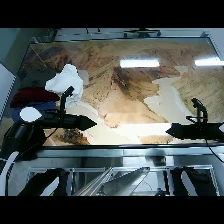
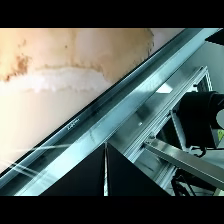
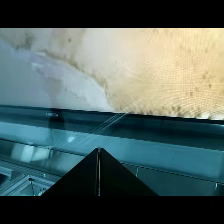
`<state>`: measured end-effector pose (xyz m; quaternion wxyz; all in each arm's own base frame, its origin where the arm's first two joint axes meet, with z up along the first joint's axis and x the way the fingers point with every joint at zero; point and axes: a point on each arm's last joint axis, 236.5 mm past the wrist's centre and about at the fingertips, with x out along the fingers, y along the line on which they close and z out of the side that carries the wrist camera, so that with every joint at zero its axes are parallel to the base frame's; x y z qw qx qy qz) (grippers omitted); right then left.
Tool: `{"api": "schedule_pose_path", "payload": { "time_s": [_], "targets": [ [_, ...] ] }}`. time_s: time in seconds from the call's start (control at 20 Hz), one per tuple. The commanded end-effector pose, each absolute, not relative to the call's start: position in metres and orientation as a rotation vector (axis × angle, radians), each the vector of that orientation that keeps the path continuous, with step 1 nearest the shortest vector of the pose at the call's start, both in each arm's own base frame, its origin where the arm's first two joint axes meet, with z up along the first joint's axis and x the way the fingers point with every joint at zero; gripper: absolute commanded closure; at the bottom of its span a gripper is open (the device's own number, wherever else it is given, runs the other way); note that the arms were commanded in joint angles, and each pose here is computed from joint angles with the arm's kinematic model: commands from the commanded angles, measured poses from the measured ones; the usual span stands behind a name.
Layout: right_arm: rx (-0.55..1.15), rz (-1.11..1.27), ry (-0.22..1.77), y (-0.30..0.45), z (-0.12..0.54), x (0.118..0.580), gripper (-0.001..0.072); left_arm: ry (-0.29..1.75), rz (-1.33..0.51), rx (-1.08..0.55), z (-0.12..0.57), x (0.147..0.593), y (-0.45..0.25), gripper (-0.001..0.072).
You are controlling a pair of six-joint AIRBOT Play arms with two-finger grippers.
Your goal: Fold the shirts.
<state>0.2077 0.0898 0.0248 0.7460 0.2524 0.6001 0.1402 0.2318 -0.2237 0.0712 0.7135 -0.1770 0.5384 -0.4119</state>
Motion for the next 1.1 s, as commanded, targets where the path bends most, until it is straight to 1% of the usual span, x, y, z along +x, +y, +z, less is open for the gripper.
{"api": "schedule_pose_path", "payload": {
  "time_s": [0.0, 0.4, 0.45, 0.65, 0.9, 0.95, 1.0, 1.05],
  "targets": [
    [0.551, 0.305, 1.316, 0.089, 0.024, 0.207, 0.0686, 1.194, -0.912, -0.394, 0.071, 0.232, -0.224, 0.069],
    [0.552, 0.306, 1.315, 0.09, 0.024, 0.207, 0.0687, 1.319, -0.885, -0.437, 0.036, 0.238, -0.225, 0.0689],
    [0.552, 0.306, 1.315, 0.09, 0.024, 0.207, 0.0687, 1.345, -0.878, -0.446, 0.029, 0.239, -0.225, 0.0689],
    [0.553, 0.265, 1.215, 0.082, 0.028, 0.231, 0.0687, 1.47, -0.843, -0.491, -0.007, 0.24, -0.226, 0.069],
    [0.566, 0.273, 1.208, 0.084, 0.03, 0.232, 0.0687, 1.659, -0.784, -0.56, -0.062, 0.234, -0.224, 0.0689],
    [0.567, 0.269, 1.198, 0.084, 0.03, 0.234, 0.0687, 1.694, -0.77, -0.581, -0.072, 0.232, -0.225, 0.0689],
    [0.567, 0.264, 1.188, 0.082, 0.031, 0.237, 0.0687, 1.759, -0.751, -0.65, -0.077, 0.227, -0.229, 0.069],
    [0.566, 0.264, 1.188, 0.082, 0.031, 0.237, 0.0687, 1.778, -0.768, -0.722, -0.075, 0.227, -0.238, 0.0689]
  ]
}}
